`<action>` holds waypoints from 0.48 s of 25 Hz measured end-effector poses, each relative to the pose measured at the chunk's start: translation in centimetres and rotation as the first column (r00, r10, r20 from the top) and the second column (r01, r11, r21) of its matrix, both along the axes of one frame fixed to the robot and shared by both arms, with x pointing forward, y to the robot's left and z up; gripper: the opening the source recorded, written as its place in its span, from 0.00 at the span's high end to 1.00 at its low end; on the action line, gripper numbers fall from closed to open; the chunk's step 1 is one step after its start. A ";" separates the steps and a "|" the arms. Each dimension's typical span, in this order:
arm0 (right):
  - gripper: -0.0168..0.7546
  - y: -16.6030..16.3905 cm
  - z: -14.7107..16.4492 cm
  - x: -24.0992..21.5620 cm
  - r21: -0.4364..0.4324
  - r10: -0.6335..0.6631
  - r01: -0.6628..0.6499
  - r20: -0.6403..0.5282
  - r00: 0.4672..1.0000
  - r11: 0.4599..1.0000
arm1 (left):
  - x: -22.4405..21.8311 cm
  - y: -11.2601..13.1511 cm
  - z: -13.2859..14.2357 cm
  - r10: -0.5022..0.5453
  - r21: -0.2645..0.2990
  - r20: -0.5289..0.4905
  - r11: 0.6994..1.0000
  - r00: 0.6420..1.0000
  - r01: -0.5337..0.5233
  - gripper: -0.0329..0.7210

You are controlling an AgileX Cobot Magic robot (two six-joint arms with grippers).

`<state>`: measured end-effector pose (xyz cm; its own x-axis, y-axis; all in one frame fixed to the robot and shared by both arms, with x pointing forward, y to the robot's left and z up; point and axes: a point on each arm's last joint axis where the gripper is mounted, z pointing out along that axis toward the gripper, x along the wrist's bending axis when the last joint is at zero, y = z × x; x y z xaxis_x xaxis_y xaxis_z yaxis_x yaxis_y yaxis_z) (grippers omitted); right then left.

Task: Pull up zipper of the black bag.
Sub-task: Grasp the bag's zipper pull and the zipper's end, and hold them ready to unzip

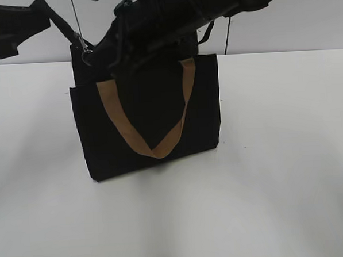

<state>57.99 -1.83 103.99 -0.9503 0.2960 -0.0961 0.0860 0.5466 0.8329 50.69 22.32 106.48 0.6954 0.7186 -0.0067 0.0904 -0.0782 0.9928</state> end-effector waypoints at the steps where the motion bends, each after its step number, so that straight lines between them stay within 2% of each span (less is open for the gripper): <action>1: 1.00 -0.1 0.2 -0.1 -0.001 0.000 0.000 0.004 1.000 1.000 | 0.0 0.0 0.0 0.007 0.001 -0.003 1.000 1.000 -0.007 0.93; 7: 1.00 -0.7 1.6 -0.4 -0.011 0.001 -0.001 0.042 0.999 1.000 | 0.1 0.1 -0.1 0.014 0.004 -0.006 1.000 1.000 -0.014 0.93; 12: 1.00 -1.3 1.6 0.1 0.003 -0.052 0.052 -0.009 0.999 0.999 | 0.1 0.1 -0.1 0.013 0.006 -0.006 1.000 1.000 -0.013 0.93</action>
<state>58.05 -3.11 105.58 -0.9345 0.3451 -0.0869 0.1212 0.5382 0.8341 50.76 22.41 106.40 0.6862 0.7274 -0.0064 0.0969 -0.0827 0.9918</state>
